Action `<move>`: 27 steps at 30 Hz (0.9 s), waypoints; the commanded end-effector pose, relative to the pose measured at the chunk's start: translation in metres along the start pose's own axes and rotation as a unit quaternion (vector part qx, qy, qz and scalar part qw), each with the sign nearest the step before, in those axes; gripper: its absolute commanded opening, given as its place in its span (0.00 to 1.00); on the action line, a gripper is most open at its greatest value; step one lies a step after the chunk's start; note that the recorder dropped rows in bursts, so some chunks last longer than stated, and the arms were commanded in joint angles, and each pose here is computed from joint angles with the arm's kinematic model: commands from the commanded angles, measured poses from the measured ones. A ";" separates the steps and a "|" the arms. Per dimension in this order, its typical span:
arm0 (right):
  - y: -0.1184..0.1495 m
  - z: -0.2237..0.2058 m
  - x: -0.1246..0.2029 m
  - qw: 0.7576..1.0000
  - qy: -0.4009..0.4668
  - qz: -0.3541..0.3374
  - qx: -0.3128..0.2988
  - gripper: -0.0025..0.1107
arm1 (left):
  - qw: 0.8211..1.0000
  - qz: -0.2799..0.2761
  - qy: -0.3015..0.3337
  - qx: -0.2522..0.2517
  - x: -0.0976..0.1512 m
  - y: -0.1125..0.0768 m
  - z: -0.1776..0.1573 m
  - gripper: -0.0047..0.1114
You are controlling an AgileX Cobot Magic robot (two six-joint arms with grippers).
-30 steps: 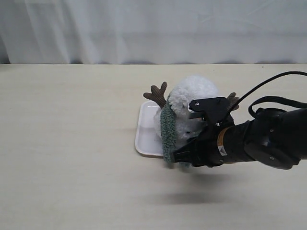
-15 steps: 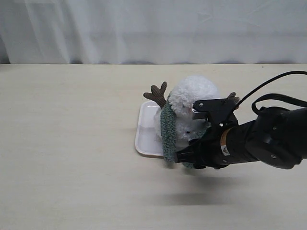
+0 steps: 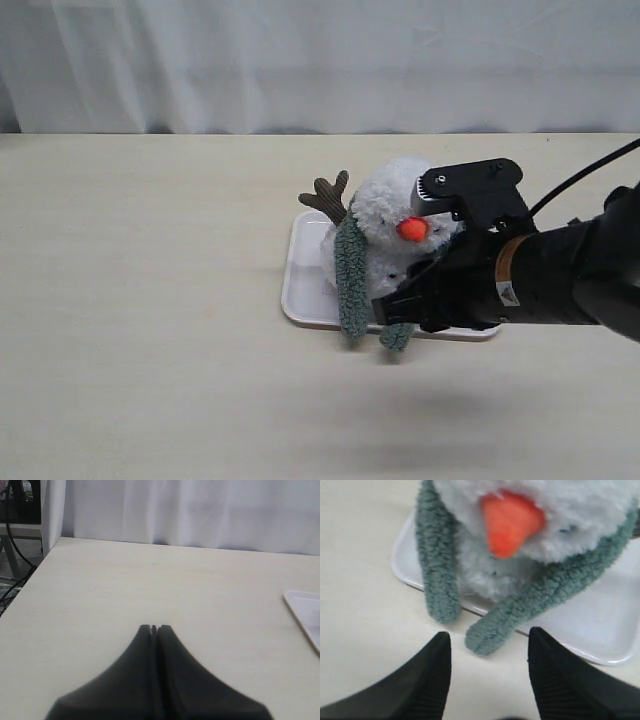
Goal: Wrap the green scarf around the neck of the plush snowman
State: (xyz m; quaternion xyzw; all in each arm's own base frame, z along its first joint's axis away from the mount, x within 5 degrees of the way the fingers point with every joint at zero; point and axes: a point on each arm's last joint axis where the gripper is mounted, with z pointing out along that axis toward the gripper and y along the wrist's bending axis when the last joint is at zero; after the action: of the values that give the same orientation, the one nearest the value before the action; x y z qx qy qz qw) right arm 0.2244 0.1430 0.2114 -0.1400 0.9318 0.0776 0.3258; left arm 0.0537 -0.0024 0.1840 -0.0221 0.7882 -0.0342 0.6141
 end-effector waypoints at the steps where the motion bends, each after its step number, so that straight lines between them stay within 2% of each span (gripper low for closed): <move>1: 0.012 -0.025 -0.003 0.998 -0.039 -0.054 -0.023 0.43 | 1.000 0.001 -0.005 0.000 0.000 0.000 0.000 0.04; 13: -0.006 -0.101 -0.007 0.990 -0.129 -0.048 -0.010 0.43 | 1.000 0.001 -0.005 0.000 0.000 0.000 0.000 0.04; 27: -0.043 -0.182 0.023 0.982 -0.186 0.015 0.022 0.43 | 1.000 0.001 -0.005 0.000 0.000 0.000 0.000 0.04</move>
State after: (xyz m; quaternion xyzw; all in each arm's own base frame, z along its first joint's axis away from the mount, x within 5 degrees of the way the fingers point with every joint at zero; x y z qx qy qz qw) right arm 0.1256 0.0656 0.3327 -0.1123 0.8582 0.0894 0.4928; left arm 0.0537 -0.0024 0.1840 -0.0221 0.7882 -0.0342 0.6141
